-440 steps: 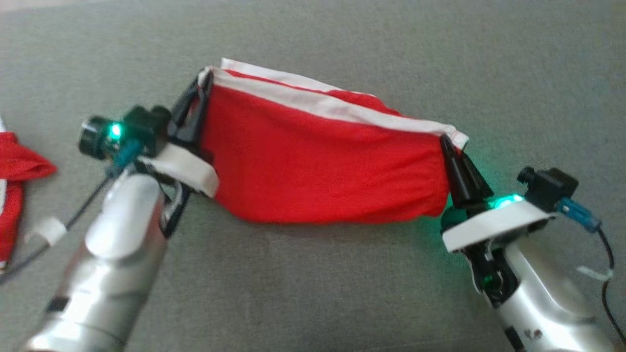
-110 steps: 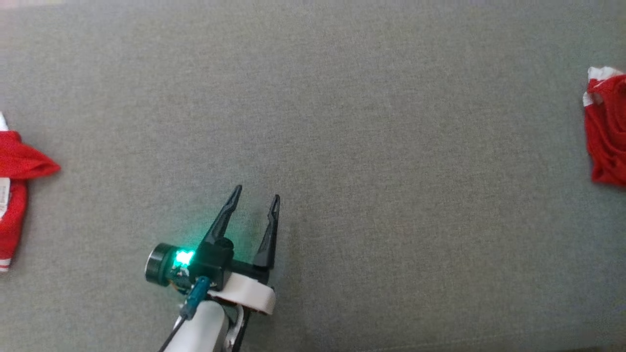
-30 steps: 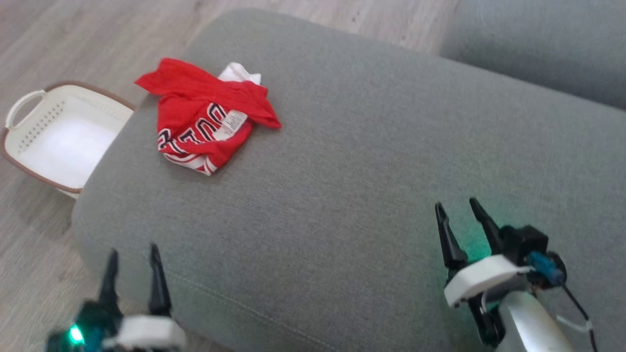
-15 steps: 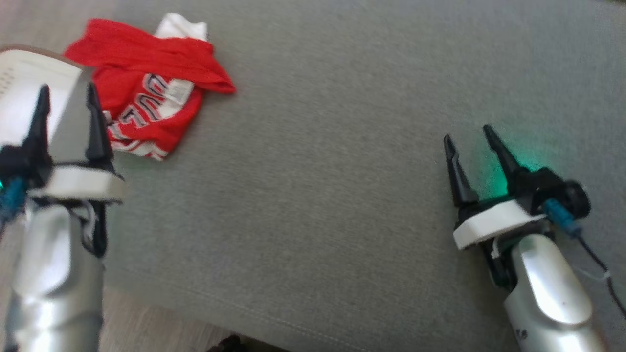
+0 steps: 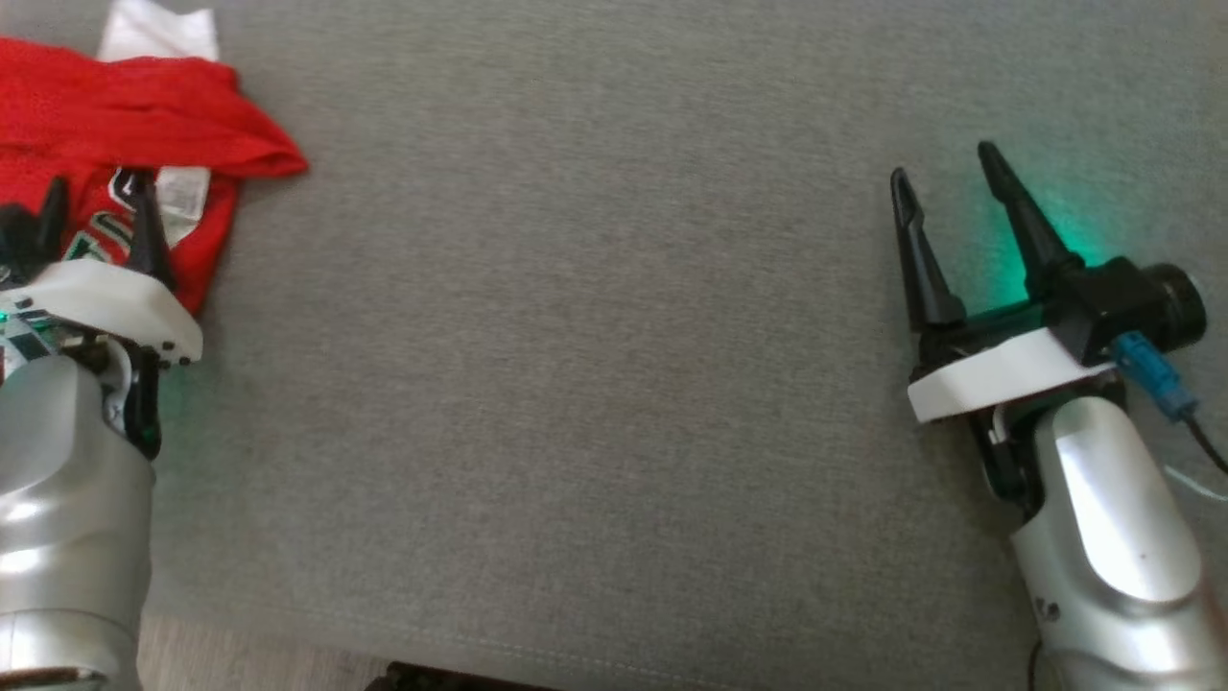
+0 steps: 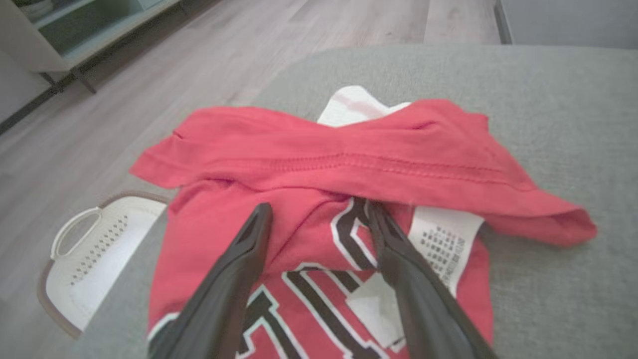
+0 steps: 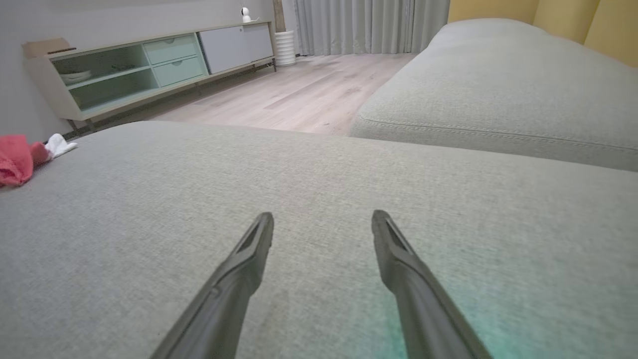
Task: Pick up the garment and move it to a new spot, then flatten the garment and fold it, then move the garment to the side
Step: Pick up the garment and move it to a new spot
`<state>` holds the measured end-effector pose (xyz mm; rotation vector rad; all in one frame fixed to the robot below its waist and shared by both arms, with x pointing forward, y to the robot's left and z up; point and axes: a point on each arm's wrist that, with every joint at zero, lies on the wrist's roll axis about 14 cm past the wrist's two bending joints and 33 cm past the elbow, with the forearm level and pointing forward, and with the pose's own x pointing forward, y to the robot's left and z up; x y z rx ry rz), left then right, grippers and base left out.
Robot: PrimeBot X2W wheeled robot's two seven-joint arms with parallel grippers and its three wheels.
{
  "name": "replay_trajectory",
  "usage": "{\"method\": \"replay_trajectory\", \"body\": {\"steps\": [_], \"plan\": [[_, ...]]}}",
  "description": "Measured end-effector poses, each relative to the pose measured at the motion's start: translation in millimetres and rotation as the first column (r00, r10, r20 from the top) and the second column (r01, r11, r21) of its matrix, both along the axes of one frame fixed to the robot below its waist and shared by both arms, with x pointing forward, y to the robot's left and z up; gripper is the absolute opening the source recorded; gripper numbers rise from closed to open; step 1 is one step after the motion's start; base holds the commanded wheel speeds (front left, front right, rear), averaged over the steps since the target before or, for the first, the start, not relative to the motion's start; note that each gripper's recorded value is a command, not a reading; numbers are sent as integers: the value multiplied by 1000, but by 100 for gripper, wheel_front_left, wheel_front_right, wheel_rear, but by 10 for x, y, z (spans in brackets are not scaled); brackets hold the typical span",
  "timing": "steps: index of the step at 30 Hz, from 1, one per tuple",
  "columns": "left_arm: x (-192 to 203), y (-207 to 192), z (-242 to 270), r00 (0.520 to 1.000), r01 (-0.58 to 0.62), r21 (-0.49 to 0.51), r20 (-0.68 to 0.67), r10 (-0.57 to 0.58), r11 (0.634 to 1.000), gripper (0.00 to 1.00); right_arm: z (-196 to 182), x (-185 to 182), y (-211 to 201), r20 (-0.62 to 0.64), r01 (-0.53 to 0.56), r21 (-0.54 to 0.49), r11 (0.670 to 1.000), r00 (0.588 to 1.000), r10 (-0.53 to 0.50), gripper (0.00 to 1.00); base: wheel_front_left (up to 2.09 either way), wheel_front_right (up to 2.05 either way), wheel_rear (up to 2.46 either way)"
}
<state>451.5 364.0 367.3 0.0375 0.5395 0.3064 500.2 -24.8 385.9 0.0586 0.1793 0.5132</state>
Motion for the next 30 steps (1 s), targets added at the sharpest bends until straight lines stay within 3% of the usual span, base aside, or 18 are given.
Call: {"method": "replay_trajectory", "body": {"steps": [4, 5, 6, 14, 19, 26, 30], "plan": [[78, -52, -154, 999, -12, -37, -39, 11, 999, 100, -36, 28, -135, 0, 27, -14, 1000, 1000, -27, 100, 0, 0, 0], [91, -58, -172, 999, -15, -42, -43, 13, 999, 42, -38, 33, -163, -1, 35, -14, 999, 999, -35, 100, 0, 0, 0], [107, -63, -176, 999, -12, -41, -42, 10, 999, 0, -39, 35, -188, -3, 42, -12, 999, 999, -42, 100, 0, 0, 0], [343, -11, 313, 989, 88, 112, 109, -101, 990, 0, 14, -19, -326, -10, 89, -11, 996, 996, -89, 100, 0, 0, 0], [737, -211, 1045, 928, 172, 217, 292, -232, 961, 0, 63, -132, -374, -25, 115, 4, 993, 993, -115, 100, 0, 0, 0], [1104, -1105, 1845, 750, 344, 323, 470, -465, 882, 0, 168, -404, -606, -43, 181, 11, 983, 983, -180, 100, 0, 0, 0], [1183, -1934, 2125, 609, 472, 311, 561, -560, 825, 0, 322, -533, -746, -33, 221, 46, 974, 975, -219, 100, 0, 0, 0]]}}
